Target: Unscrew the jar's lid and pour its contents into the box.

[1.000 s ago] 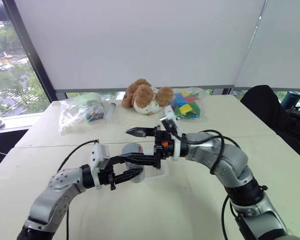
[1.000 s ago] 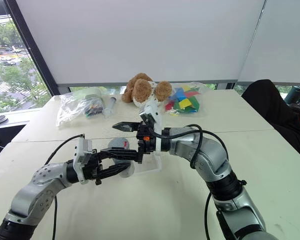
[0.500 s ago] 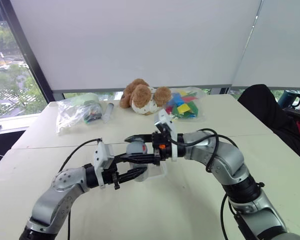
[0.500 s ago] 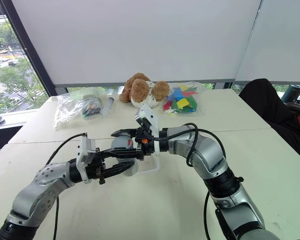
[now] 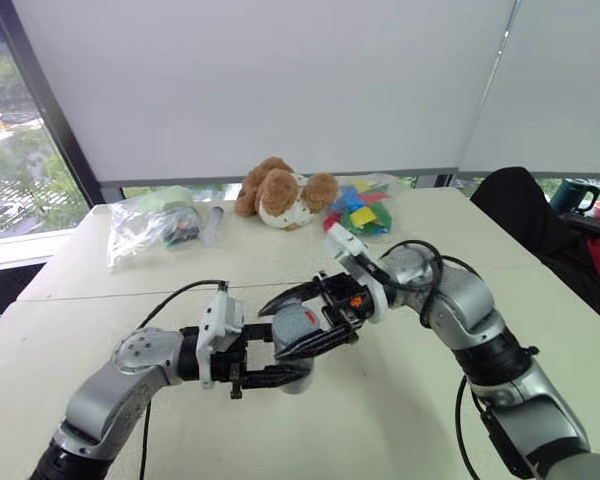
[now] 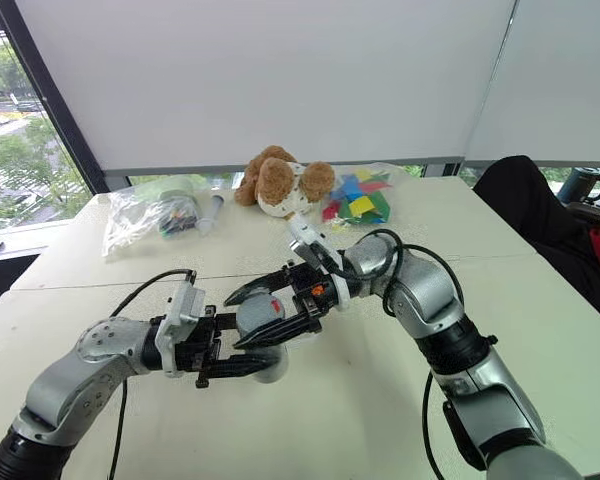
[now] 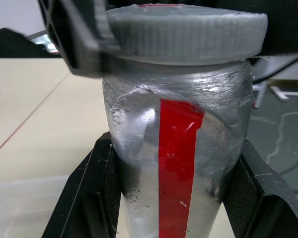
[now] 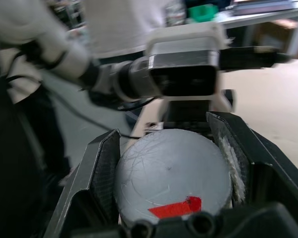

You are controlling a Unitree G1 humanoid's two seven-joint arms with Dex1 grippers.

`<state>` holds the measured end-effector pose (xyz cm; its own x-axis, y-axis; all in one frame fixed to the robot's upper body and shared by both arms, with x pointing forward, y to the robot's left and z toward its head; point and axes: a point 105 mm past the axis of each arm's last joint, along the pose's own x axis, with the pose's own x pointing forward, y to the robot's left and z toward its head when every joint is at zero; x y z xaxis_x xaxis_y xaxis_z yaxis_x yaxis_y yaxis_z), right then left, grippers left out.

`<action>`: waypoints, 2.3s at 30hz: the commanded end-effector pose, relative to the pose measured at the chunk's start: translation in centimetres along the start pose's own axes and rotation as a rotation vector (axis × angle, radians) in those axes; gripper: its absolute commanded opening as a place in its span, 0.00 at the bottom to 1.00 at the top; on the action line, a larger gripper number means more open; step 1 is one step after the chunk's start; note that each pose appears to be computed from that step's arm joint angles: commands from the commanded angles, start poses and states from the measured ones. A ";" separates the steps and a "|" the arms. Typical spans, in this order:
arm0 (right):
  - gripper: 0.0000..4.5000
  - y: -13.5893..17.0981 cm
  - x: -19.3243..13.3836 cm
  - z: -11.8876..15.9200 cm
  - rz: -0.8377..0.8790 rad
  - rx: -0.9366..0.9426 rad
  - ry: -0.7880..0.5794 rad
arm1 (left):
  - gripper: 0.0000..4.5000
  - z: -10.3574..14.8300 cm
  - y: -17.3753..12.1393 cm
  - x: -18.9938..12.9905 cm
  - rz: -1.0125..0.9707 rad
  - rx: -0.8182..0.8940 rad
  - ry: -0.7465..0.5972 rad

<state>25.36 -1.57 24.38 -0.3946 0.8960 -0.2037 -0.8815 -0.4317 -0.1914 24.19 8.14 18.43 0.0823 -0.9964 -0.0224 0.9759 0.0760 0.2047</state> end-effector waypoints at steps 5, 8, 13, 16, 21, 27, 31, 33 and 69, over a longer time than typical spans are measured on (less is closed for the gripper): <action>0.75 -0.2 -1.0 1.8 -0.008 -0.050 -0.071 | 0.45 0.7 0.3 -1.3 0.055 0.009 -0.063; 0.99 -0.3 -2.0 2.1 -0.090 -0.058 -0.108 | 0.45 0.3 1.0 -2.0 0.151 -0.007 -0.091; 0.99 -0.4 -3.4 2.2 -0.263 -0.037 -0.167 | 0.45 -1.0 2.4 -3.5 0.311 -0.002 -0.084; 0.99 -0.7 -3.2 1.6 -0.346 -0.054 -0.142 | 0.45 -1.4 2.8 -3.6 0.340 0.008 -0.080; 0.99 -1.5 -1.8 0.9 -0.398 -0.055 -0.114 | 0.45 -1.6 2.9 -3.0 0.327 0.015 -0.083; 0.99 -2.7 -0.7 0.1 -0.420 -0.039 -0.057 | 0.45 -2.0 2.6 -2.6 0.308 0.015 -0.084; 0.99 -3.5 -0.4 0.0 -0.434 -0.036 -0.054 | 0.45 -2.0 2.5 -2.5 0.303 0.017 -0.083; 0.99 -3.9 -0.3 0.0 -0.440 -0.035 -0.051 | 0.45 -2.0 2.4 -2.4 0.301 0.019 -0.085; 0.99 -4.8 0.2 -1.1 -0.417 0.005 -0.021 | 0.45 -2.1 1.9 -2.1 0.290 0.016 -0.086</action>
<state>29.51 0.70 23.04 -0.0304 0.9936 -0.1092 -0.9788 -0.0517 -0.1980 26.83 10.90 15.73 0.3728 -0.9225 0.1004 0.9094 0.3847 0.1580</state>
